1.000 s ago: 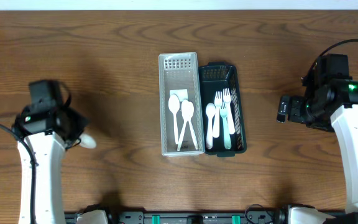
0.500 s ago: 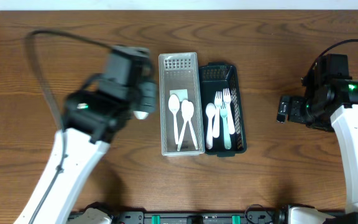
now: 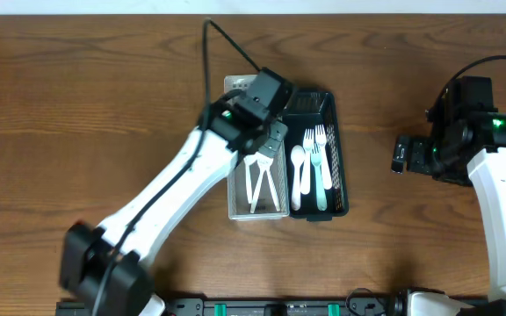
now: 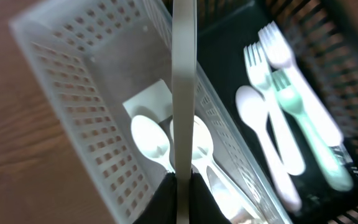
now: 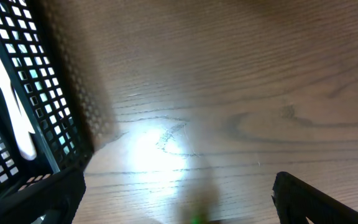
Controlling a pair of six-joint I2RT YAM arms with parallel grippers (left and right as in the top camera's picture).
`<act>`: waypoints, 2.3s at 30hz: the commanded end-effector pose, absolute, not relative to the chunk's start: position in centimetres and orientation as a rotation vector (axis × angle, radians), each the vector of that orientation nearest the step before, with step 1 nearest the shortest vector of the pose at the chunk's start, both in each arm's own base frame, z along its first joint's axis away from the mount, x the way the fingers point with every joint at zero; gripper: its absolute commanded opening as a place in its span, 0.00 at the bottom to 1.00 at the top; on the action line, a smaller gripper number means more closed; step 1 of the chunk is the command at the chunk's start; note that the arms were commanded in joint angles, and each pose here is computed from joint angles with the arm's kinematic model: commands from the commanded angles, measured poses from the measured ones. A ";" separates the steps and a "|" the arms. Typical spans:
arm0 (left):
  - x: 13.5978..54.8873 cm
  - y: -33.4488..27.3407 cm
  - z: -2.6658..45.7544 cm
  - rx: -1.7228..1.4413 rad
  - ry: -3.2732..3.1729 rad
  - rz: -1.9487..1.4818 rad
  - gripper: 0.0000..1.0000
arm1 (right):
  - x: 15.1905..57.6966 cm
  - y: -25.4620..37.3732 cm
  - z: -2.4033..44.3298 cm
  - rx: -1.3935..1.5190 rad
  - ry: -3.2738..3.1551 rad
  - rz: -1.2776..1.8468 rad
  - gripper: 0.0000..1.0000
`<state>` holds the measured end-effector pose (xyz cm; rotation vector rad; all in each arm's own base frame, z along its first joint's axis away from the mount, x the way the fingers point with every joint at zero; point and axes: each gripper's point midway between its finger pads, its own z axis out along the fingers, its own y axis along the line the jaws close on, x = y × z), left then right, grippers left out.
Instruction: Pack container
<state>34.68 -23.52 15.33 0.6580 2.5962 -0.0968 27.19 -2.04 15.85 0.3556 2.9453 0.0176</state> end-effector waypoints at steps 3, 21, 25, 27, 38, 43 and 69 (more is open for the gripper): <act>35.3 -23.8 11.0 0.559 2.716 -0.069 0.06 | 27.0 -2.2 15.9 0.347 2.949 0.021 0.99; 36.1 -20.9 7.9 0.054 2.867 -0.058 0.06 | 26.9 -2.2 15.9 0.347 2.954 0.020 0.99; 36.1 -20.9 7.9 0.055 2.866 -0.058 0.06 | 26.9 -2.2 15.9 0.346 2.954 0.020 0.99; 36.1 -20.9 7.9 0.061 2.867 -0.056 0.10 | 26.9 -2.2 15.9 0.347 2.954 0.020 0.99; 36.1 -21.2 8.7 0.189 2.842 -0.053 0.92 | 27.3 -2.2 16.0 0.345 2.940 0.020 0.99; 37.1 -19.4 13.5 0.187 2.690 0.026 0.99 | 28.5 -2.0 16.2 0.325 2.890 0.025 0.99; 45.3 5.4 22.6 -0.527 2.272 0.260 0.98 | 44.5 1.1 22.8 0.005 2.245 -0.068 0.99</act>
